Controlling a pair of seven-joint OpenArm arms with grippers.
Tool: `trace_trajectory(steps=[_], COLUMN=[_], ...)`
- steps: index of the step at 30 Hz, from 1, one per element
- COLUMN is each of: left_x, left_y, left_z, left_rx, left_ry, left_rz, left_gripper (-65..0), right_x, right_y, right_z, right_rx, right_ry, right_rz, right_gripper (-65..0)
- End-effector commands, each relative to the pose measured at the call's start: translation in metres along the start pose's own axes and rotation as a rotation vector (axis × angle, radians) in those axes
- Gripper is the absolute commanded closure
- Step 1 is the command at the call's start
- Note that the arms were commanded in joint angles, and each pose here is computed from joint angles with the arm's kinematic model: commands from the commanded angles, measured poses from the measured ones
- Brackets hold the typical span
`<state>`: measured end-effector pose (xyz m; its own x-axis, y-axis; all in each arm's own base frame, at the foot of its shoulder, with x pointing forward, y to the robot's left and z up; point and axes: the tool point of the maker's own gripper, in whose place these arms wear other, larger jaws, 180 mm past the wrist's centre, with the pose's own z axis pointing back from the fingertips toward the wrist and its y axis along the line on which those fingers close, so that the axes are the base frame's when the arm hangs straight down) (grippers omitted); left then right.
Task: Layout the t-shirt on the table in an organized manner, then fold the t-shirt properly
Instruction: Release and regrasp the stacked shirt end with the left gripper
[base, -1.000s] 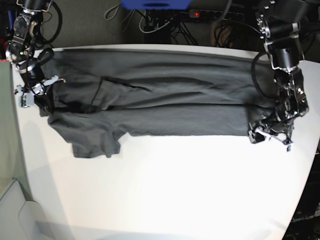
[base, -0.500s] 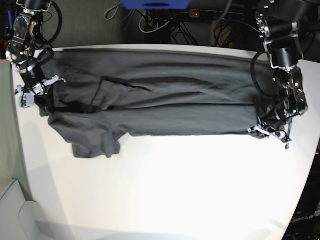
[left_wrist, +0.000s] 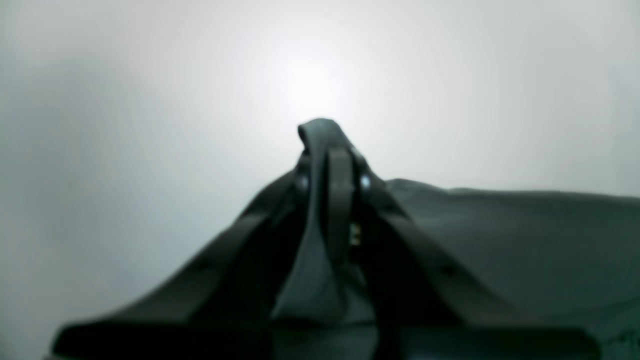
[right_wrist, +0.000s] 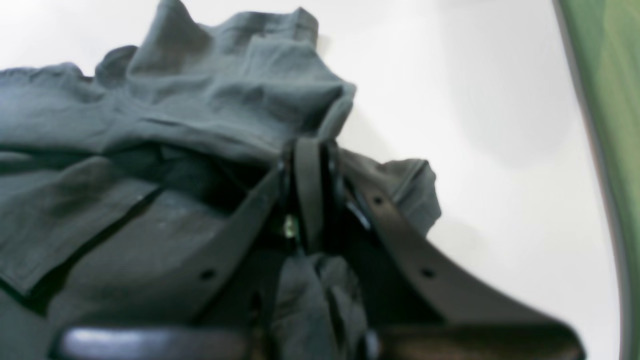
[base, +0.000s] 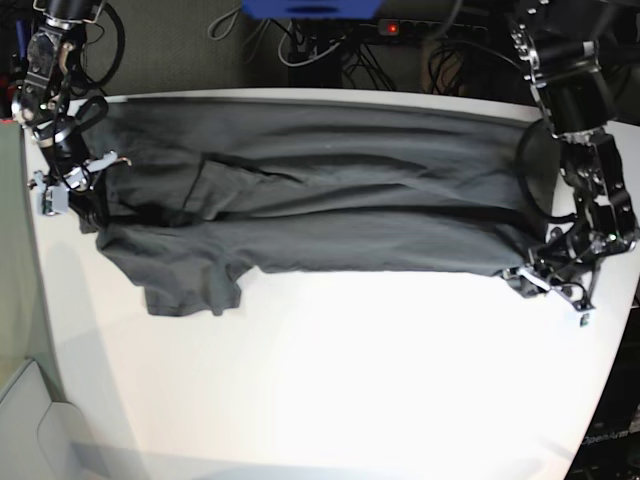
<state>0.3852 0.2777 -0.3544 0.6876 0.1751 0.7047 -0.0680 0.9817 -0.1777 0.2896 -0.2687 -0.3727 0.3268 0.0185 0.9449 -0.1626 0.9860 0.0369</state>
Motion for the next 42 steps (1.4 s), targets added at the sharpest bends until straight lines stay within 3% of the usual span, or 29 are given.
trace_trajectory(steps=[1,5,19,30,35,42], left_x=[0.021,0.013,-0.054,-0.068,-0.085,-0.092], left_y=[0.011,0.023,0.032,0.038,0.050,0.040], left_z=[0.015,0.036,0.054,0.053,0.048,0.030], left_rx=[0.029,0.070,0.108,0.119,0.130,0.097], left_ry=[-0.057,-0.042,0.077,0.113,0.170,0.237], left_rz=[-0.004,-0.003,-0.044,-0.049,-0.026,-0.075], left_gripper=[-4.0,-4.0,-4.0,-4.0,-4.0,-4.0], right_x=[0.019,0.020,0.016,0.013,0.015,0.017], right_y=[-0.007,-0.013,-0.009,-0.008,-0.008,-0.009], right_z=[0.001,0.003,0.004,0.004,0.003,0.004], right_rx=[-0.004,-0.024,-0.032,-0.032,-0.032,-0.033], right_ry=[-0.063,-0.066,-0.073,-0.063,-0.068,-0.074], right_rz=[0.011,0.007,-0.018,-0.019,-0.018,-0.016], right_gripper=[0.0,0.0,0.0,0.0,0.0,0.0])
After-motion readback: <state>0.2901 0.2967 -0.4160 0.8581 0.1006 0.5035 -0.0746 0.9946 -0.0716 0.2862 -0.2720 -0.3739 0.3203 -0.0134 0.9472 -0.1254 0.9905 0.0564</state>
